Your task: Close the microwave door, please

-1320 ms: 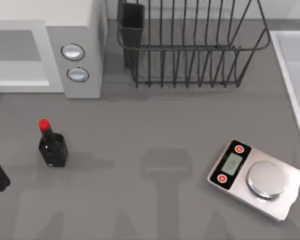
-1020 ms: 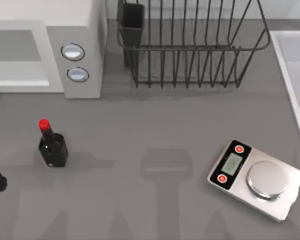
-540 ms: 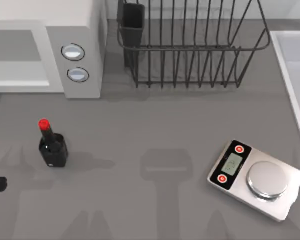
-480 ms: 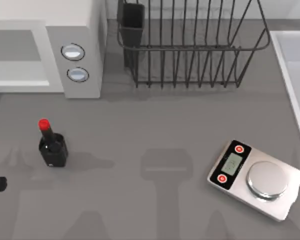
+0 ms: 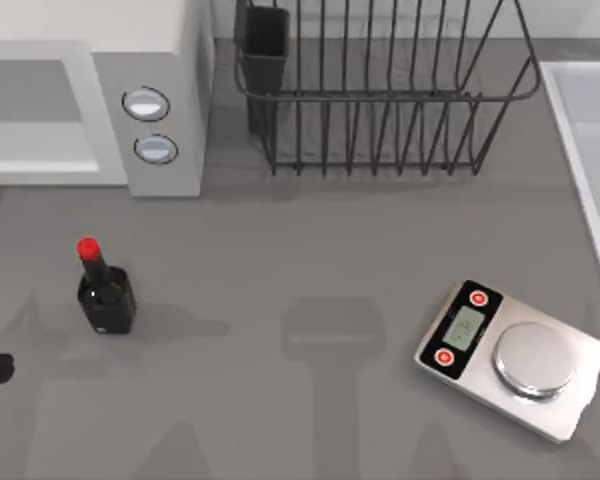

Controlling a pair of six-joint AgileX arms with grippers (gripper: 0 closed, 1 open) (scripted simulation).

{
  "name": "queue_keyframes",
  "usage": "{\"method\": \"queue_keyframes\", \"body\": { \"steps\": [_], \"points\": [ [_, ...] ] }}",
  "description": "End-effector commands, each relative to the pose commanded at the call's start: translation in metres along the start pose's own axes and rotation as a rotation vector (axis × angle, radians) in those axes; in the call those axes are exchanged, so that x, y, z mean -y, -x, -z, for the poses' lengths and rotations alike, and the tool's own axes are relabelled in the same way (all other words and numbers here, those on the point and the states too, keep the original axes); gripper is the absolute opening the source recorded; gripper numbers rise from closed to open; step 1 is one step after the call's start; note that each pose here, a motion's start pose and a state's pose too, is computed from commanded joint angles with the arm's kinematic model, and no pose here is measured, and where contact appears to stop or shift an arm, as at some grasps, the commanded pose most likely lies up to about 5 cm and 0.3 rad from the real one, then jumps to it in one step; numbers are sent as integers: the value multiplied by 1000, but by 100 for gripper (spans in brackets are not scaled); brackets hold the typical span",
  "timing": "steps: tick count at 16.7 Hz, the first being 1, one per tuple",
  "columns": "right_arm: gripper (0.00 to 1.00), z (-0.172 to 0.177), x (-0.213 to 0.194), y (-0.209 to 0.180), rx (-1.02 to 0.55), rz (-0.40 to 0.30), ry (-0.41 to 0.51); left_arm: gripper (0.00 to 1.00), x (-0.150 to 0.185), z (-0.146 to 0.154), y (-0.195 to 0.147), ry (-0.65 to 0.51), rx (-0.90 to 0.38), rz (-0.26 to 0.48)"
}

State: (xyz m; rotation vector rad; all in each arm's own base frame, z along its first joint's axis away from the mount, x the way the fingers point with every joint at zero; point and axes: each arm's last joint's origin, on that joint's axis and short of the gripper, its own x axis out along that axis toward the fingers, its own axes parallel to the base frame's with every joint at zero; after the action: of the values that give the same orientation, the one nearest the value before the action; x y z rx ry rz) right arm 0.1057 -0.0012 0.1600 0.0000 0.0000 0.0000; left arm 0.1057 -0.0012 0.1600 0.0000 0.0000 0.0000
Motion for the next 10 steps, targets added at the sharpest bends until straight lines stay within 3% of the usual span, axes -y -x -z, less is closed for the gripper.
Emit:
{"method": "queue_keyframes", "body": {
  "steps": [10],
  "points": [
    [100,0,0,0,0,0,0,0,0,-19,13,0,0,0]
  ]
}}
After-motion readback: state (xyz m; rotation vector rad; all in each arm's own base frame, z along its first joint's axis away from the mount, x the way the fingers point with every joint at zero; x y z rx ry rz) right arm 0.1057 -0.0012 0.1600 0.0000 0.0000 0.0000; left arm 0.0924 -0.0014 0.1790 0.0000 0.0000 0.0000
